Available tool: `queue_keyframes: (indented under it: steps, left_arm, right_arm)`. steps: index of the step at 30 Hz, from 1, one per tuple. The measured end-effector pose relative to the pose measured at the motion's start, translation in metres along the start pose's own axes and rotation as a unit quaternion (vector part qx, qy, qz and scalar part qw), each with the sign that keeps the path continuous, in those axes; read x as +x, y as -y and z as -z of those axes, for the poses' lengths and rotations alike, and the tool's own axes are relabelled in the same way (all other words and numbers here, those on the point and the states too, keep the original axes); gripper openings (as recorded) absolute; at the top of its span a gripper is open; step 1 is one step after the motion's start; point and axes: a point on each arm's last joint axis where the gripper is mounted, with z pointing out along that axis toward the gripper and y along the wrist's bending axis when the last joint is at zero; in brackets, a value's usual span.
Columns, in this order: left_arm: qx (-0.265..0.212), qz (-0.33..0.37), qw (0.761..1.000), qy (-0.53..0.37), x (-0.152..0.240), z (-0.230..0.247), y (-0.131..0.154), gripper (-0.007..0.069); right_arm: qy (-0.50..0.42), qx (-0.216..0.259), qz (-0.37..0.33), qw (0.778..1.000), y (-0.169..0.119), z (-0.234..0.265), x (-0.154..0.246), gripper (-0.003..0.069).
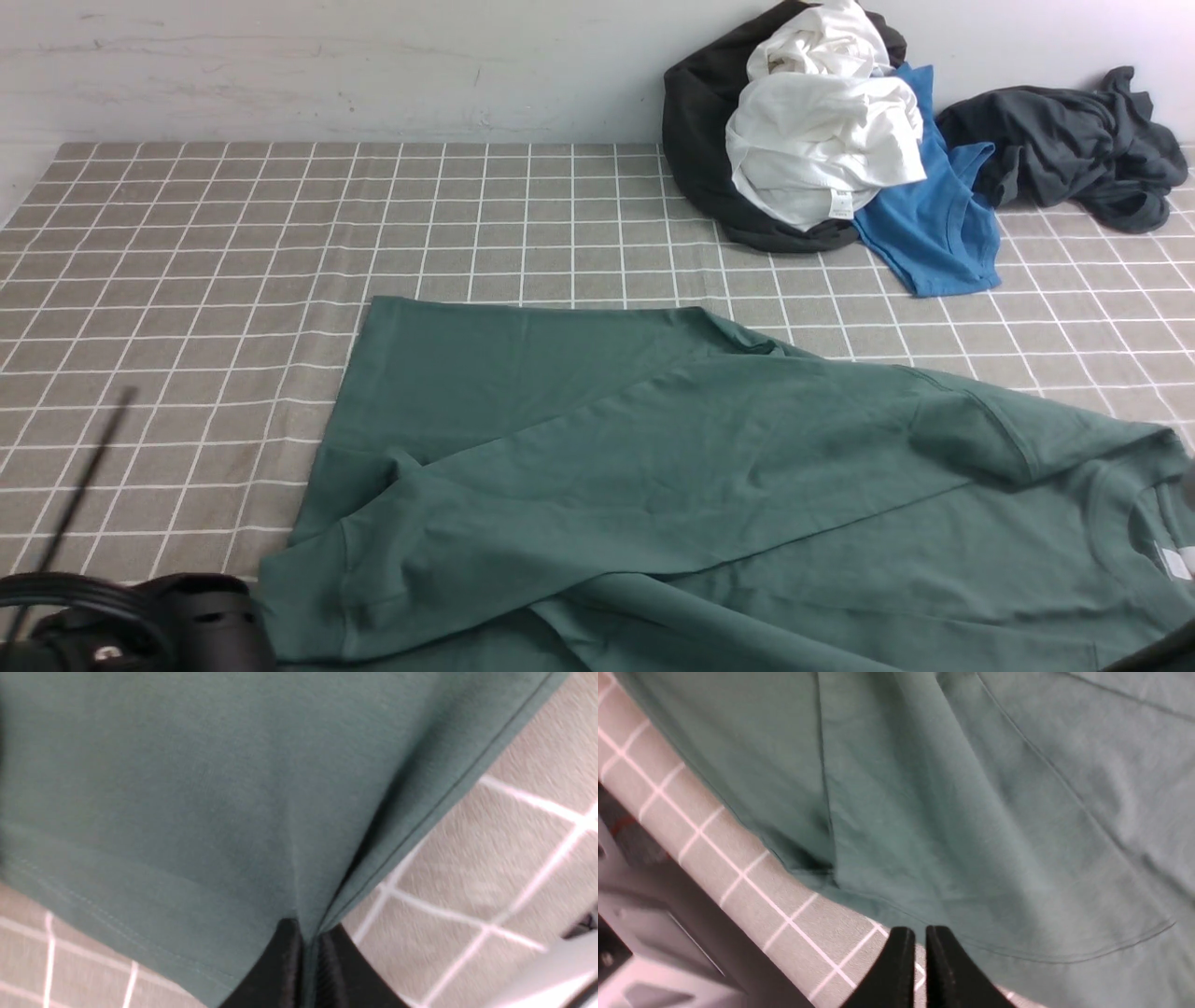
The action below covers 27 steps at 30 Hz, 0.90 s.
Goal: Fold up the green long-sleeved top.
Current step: Use both arms simultaneously to clamp the lower edge of the clothing fabric
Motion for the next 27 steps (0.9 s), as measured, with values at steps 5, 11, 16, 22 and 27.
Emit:
queue_keyframes:
  steps: [5, 11, 16, 22, 27]
  left_arm:
    - [-0.001, 0.005, 1.0, 0.019, 0.009, 0.011, 0.001, 0.0009]
    - [-0.002, 0.006, 1.0, 0.024, 0.01, 0.014, 0.001, 0.0009]
    - [-0.002, 0.006, 1.0, 0.023, 0.011, 0.013, 0.001, 0.0009]
    - [-0.002, 0.006, 1.0, 0.023, 0.011, 0.013, 0.001, 0.0009]
    - [-0.002, 0.006, 1.0, 0.023, 0.011, 0.013, 0.001, 0.0009]
  right_arm:
    - [-0.046, -0.028, 0.09, 0.994, -0.007, -0.023, 0.017, 0.0265]
    - [-0.099, 0.024, 0.209, 0.972, 0.007, -0.074, 0.043, 0.0561]
    - [-0.118, 0.075, 0.268, 0.953, 0.022, -0.097, 0.047, 0.0591]
    - [-0.171, 0.064, 0.305, 0.935, 0.033, -0.123, 0.047, 0.054]
    - [-0.19, 0.046, 0.32, 0.927, 0.034, -0.132, 0.049, 0.0442]
